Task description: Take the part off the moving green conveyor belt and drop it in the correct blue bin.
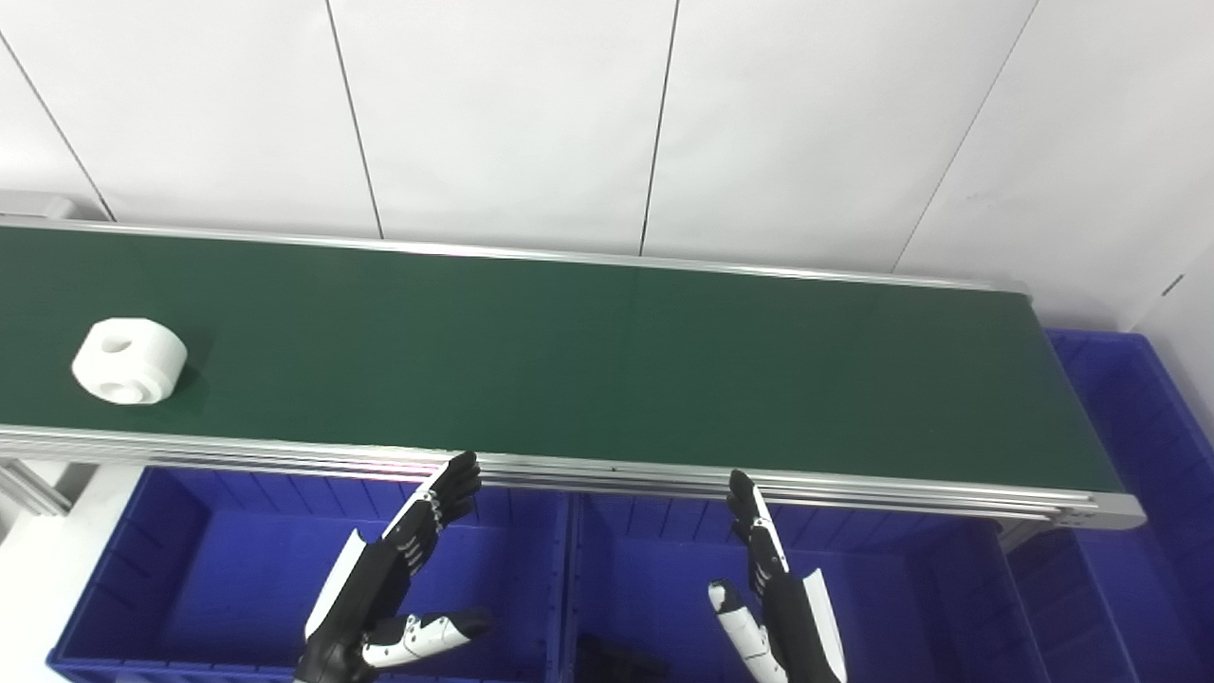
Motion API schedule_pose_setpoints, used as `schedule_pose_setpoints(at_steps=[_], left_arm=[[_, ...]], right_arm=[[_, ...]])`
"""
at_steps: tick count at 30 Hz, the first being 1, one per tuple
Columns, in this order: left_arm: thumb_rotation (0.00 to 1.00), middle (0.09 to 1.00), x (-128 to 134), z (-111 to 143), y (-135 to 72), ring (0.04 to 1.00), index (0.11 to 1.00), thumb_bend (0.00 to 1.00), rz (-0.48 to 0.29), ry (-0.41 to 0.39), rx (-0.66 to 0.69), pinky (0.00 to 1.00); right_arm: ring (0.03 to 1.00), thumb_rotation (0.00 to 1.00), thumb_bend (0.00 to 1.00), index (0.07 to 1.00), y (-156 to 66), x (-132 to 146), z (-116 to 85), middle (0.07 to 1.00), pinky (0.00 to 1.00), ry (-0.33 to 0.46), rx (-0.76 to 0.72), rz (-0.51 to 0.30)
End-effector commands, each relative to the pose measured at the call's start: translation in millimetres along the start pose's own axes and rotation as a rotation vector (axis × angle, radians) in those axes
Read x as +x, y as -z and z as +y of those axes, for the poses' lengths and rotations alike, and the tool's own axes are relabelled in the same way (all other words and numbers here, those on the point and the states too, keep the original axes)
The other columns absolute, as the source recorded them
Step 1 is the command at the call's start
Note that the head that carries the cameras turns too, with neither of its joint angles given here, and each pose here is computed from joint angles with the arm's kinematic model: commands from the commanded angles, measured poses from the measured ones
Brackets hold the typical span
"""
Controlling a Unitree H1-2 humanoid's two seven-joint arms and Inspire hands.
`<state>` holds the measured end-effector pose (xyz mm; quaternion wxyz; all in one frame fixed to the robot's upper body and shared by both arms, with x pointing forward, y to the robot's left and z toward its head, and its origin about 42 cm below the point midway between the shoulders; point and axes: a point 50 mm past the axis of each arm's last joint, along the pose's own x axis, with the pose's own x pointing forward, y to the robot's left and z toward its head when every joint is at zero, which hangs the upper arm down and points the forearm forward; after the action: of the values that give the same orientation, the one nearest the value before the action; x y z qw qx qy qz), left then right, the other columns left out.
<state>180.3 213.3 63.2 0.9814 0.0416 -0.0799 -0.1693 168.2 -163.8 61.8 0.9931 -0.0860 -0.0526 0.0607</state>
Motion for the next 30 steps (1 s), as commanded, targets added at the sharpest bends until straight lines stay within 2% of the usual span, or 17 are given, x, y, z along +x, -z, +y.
schedule_pose_setpoints(at_steps=[1, 14, 22, 25, 30], left_arm=[[0.51, 0.941, 5.6, 3.3, -10.1, 0.925, 0.930, 0.61, -0.066, -0.004, 0.027, 0.90], [0.52, 0.942, 5.1, 3.4, -9.4, 0.925, 0.930, 0.61, -0.064, -0.005, 0.024, 0.91], [0.50, 0.938, 2.1, -1.6, -6.0, 0.927, 0.924, 0.63, -0.050, -0.001, 0.005, 0.91], [0.50, 0.932, 0.8, -8.4, -2.5, 0.928, 0.909, 0.67, -0.037, 0.012, -0.015, 0.89], [0.49, 0.915, 0.3, -16.1, 1.8, 0.906, 0.894, 0.75, -0.015, 0.013, -0.001, 0.84]], right_arm=[[0.986, 0.92, 0.67, 0.990, -10.3, 4.6, -0.7, 0.986, 0.98, 0.012, -0.001, -0.030], [0.984, 0.90, 0.72, 0.982, -9.5, 3.7, -0.1, 0.982, 0.97, 0.009, -0.003, -0.020], [0.988, 0.89, 0.70, 0.985, -4.6, -1.7, -2.6, 0.984, 0.98, 0.009, 0.005, -0.025], [0.988, 0.88, 0.70, 0.988, 1.0, -8.0, -7.5, 0.982, 0.99, 0.017, 0.037, -0.017], [0.993, 0.95, 0.68, 1.000, 10.2, -12.7, -15.3, 0.994, 1.00, 0.001, 0.017, -0.022]])
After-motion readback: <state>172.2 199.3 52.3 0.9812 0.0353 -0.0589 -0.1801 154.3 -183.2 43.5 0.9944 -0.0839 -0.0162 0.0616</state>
